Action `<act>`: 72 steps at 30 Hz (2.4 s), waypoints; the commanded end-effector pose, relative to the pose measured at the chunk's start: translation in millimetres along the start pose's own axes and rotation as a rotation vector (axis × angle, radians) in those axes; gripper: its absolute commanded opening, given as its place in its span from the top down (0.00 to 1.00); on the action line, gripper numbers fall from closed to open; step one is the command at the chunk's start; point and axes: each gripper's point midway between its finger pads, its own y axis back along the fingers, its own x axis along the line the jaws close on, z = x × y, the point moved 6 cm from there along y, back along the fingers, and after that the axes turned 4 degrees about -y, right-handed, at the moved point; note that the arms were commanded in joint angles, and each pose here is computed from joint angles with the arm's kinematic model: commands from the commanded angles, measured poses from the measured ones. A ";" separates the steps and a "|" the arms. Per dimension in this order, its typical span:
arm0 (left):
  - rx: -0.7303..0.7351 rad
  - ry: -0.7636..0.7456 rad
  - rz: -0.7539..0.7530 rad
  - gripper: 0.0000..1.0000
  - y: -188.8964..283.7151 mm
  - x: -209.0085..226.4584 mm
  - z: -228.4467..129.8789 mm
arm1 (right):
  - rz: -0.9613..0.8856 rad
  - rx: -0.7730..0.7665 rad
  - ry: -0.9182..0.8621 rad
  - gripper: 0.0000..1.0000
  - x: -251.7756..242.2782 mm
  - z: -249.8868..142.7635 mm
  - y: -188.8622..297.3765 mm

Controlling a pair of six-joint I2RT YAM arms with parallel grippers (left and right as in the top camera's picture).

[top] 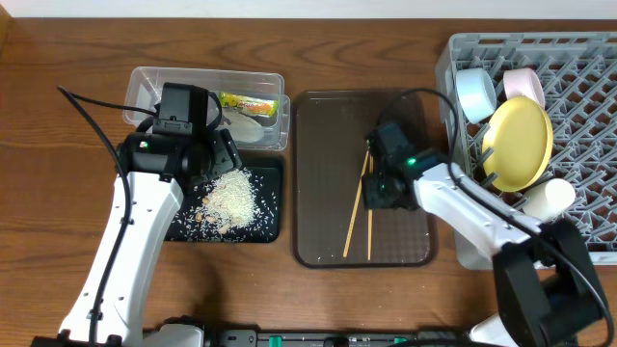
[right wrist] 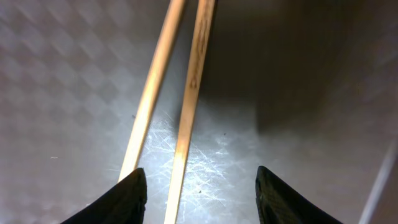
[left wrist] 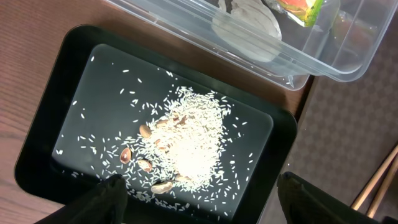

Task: Sort waste into correct bins and load items into the dishwasher rack
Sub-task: 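Reach the right gripper to the brown tray and grasp the chopsticks, then carry the chopsticks right and insert them into the rack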

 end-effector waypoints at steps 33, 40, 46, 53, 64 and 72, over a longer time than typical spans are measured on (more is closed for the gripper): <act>-0.013 0.017 0.008 0.20 3.1 2.0 2.0 | -0.215 -0.220 -0.087 0.99 -138.6 65.6 141.2; -0.013 0.018 0.008 0.20 3.1 2.0 1.9 | -0.258 -0.100 -0.156 0.99 -173.7 56.3 105.4; -0.013 0.017 0.008 0.20 3.1 2.0 2.0 | -0.253 -0.055 -0.156 0.89 -175.4 58.5 86.5; -0.010 0.017 0.009 0.21 3.0 2.3 1.4 | -0.237 -0.183 -0.151 0.66 -169.4 78.1 119.5; -0.011 0.018 0.009 0.20 3.1 2.2 1.5 | 0.050 -0.311 -0.018 0.63 -70.8 87.5 145.2; -0.011 0.017 0.009 0.20 3.1 2.2 1.5 | 0.089 -0.113 0.050 0.60 6.7 53.2 78.7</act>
